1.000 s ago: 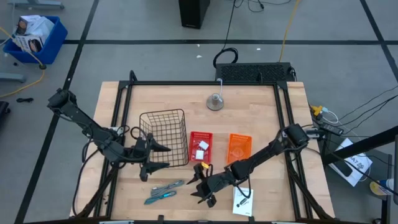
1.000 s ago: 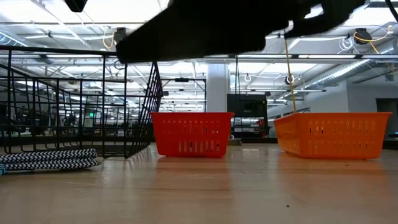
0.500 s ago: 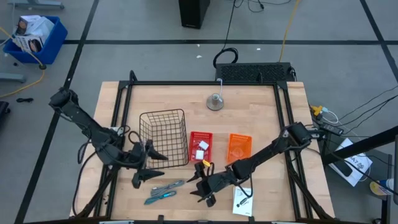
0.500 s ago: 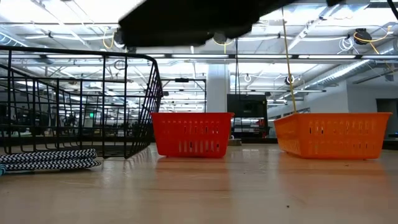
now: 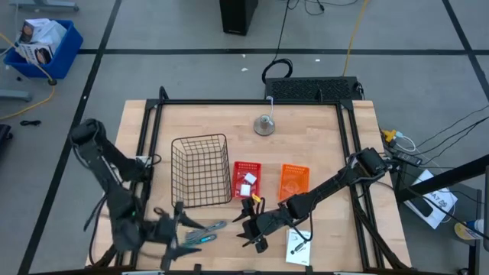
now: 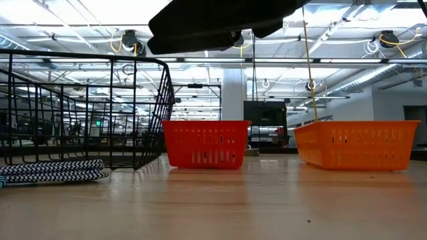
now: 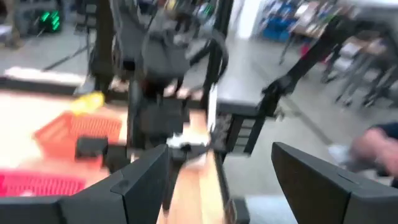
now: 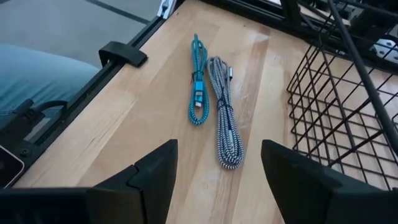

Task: Pick and place items into bin
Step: Put the blue charger cable into the black wire basket

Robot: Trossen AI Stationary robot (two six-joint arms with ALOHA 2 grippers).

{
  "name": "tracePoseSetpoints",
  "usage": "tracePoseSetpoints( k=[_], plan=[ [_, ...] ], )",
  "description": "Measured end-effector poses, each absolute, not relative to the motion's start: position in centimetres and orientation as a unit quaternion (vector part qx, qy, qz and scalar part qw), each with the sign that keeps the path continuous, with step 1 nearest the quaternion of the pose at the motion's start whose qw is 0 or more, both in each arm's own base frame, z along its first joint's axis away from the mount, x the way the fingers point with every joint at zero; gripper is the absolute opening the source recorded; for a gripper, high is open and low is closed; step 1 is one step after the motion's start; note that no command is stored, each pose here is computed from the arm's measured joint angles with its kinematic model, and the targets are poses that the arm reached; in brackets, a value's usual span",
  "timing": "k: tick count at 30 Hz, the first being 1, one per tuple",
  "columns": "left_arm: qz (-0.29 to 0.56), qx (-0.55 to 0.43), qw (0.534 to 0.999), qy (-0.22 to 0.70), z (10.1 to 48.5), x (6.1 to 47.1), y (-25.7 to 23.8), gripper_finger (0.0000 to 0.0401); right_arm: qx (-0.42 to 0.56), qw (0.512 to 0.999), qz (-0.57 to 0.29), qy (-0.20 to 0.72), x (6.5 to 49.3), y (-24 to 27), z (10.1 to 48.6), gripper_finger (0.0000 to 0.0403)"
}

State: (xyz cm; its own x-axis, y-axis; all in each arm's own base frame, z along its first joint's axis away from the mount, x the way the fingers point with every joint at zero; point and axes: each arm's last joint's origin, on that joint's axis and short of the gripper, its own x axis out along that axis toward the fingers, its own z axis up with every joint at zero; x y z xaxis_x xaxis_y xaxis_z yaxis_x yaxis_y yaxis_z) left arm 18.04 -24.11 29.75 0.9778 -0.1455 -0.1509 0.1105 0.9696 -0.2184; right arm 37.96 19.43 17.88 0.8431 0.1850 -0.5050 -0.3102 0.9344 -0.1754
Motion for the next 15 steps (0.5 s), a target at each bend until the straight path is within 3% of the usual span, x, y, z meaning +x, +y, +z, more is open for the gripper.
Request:
tracePoseSetpoints(
  k=[10, 15],
  plan=[
    [-0.039, -0.107, 0.962, 0.250, 27.5, 18.2, -29.3, 0.0291, -0.127, 0.952, 0.132, 0.247, 37.9, 19.6, 17.9, 0.0224],
    [-0.019, -0.178, 0.918, 0.354, 24.8, 19.0, -29.7, 0.0291, -0.130, 0.951, 0.132, 0.246, 37.9, 19.5, 17.9, 0.0224]
  ],
)
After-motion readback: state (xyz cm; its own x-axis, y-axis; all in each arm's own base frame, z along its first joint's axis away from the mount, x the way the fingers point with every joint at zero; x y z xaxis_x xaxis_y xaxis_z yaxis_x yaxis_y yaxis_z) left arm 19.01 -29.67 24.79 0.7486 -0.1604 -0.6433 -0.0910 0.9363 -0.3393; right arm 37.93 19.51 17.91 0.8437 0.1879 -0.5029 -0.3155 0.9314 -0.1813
